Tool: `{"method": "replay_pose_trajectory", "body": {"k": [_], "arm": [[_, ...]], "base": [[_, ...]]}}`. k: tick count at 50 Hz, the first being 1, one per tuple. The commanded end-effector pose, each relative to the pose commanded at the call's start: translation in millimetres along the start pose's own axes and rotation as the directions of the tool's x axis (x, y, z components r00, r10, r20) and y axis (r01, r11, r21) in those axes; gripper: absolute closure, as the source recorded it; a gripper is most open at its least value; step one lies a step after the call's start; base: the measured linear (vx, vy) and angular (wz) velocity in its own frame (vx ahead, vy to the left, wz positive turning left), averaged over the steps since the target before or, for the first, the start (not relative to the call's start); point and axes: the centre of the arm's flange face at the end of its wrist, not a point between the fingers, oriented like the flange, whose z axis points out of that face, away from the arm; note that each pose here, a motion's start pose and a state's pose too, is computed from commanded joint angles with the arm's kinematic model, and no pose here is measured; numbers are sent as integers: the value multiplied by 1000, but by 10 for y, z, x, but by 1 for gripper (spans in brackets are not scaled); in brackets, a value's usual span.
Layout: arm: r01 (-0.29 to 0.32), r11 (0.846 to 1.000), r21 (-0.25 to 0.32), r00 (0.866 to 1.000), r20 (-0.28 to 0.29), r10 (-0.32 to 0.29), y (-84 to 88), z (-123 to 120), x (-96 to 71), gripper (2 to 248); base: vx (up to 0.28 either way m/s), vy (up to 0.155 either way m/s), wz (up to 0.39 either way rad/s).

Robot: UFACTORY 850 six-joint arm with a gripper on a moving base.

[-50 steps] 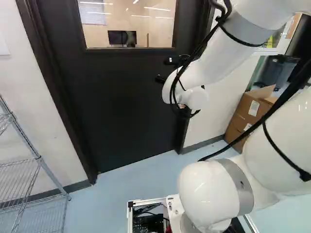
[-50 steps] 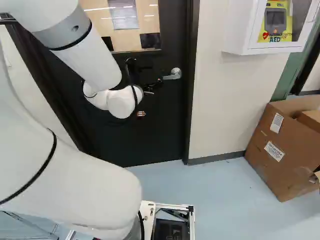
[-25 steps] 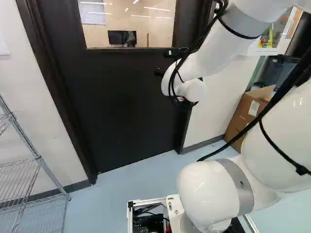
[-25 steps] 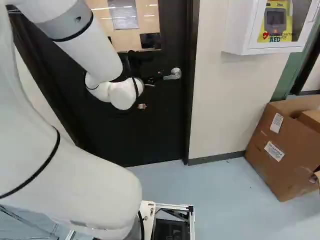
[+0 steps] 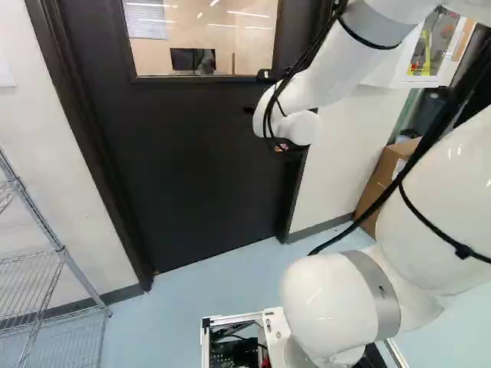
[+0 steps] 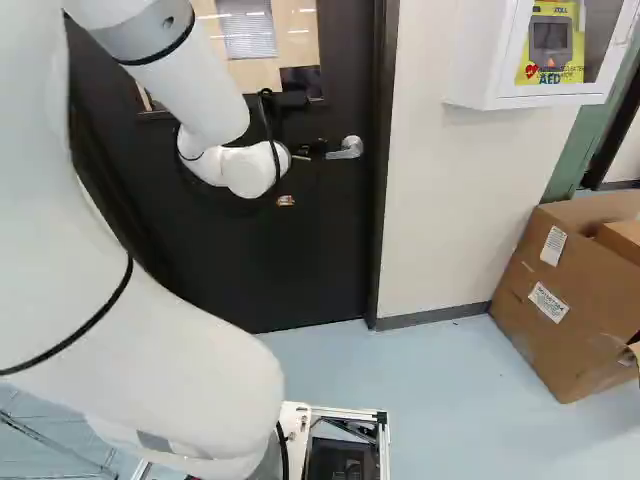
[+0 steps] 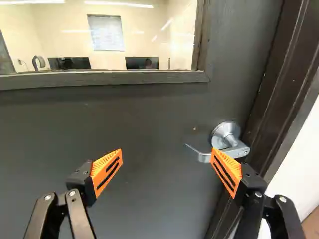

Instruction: Open the door and move inside

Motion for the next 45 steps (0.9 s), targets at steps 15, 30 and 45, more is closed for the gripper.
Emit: {"method": "replay_pose_trajectory", "body": {"k": [15,30,45], "arm": [[-13,1000,-10,999,47,13,3,220,124,3],[-26,1000,-14,996,87,27,-26,501,208,3],[-25,1000,-7,993,117,25,-71,832,104,3]], "base": [[0,0,0],[0,0,0],[0,0,0]]}}
